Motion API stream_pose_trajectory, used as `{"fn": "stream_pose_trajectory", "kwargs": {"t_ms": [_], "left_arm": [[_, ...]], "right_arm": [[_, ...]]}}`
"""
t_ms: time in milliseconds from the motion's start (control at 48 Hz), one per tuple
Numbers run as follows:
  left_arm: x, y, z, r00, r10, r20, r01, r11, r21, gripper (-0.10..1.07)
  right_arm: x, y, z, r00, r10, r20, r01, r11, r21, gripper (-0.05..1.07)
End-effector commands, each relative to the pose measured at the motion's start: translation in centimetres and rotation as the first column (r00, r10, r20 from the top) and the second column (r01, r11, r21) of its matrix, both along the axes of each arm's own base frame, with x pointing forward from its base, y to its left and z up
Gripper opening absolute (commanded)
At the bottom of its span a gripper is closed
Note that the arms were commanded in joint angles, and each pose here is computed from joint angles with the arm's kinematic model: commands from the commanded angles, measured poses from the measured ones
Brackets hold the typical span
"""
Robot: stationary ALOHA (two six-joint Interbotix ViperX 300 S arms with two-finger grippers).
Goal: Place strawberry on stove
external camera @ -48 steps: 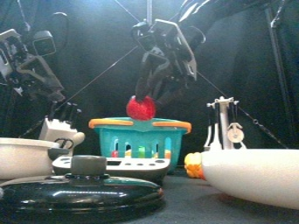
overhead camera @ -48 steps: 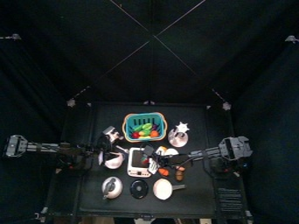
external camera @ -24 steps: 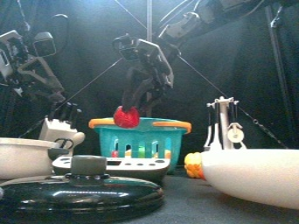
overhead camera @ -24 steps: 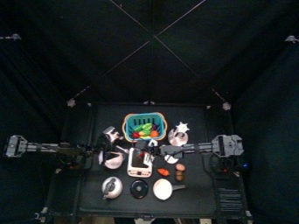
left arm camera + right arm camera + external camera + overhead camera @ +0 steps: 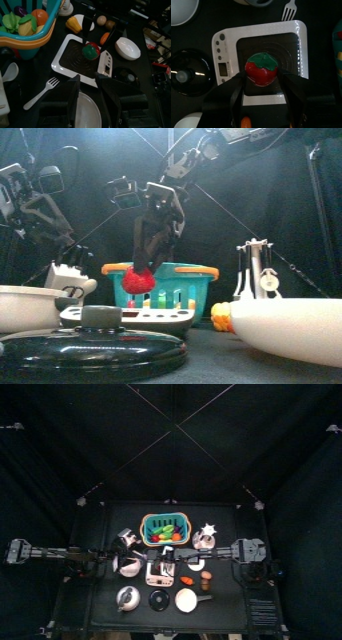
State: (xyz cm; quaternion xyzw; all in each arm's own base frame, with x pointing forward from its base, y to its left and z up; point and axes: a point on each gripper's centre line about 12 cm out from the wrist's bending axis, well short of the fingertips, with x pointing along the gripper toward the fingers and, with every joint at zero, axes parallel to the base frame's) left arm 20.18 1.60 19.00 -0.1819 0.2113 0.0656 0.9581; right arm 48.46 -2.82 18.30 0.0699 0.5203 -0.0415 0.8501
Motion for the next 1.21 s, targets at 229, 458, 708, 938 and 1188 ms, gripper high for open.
{"fn": "stream_pose_trajectory", "kwargs": {"t_ms": [229,458,708,938,1188], "left_arm": [[0.2,0.1,0.4,1.000,0.003,0.011,-0.003,1.000,0.000,0.73],[0.2,0.1,0.4,1.000,0.003,0.011,-0.003,1.000,0.000,0.73],[0.2,0.1,0.3,1.000,0.003,0.009,-0.003,1.000,-0.001,0.73],[0.1,0.1,0.1,1.000,0.005,0.004,-0.005,1.000,-0.002,0.73],[0.1,0.1,0.2,1.000,0.003,0.005,-0.003,1.000,0.000,0.73]], "right_arm": [[0.4,-0.8,0.8,1.000,-0.005,0.024,0.005,1.000,-0.017,0.68],[0.5,-0.7,0.4,1.000,0.009,0.020,-0.009,1.000,-0.012,0.68],[0.6,-0.5,0.1,1.000,0.003,0.018,-0.004,1.000,0.028,0.68],[0.6,-0.8,0.2,1.000,-0.005,0.015,0.005,1.000,0.030,0.68],[0.1,-0.6,1.2,1.000,-0.004,0.005,0.004,0.999,0.040,0.69]]}}
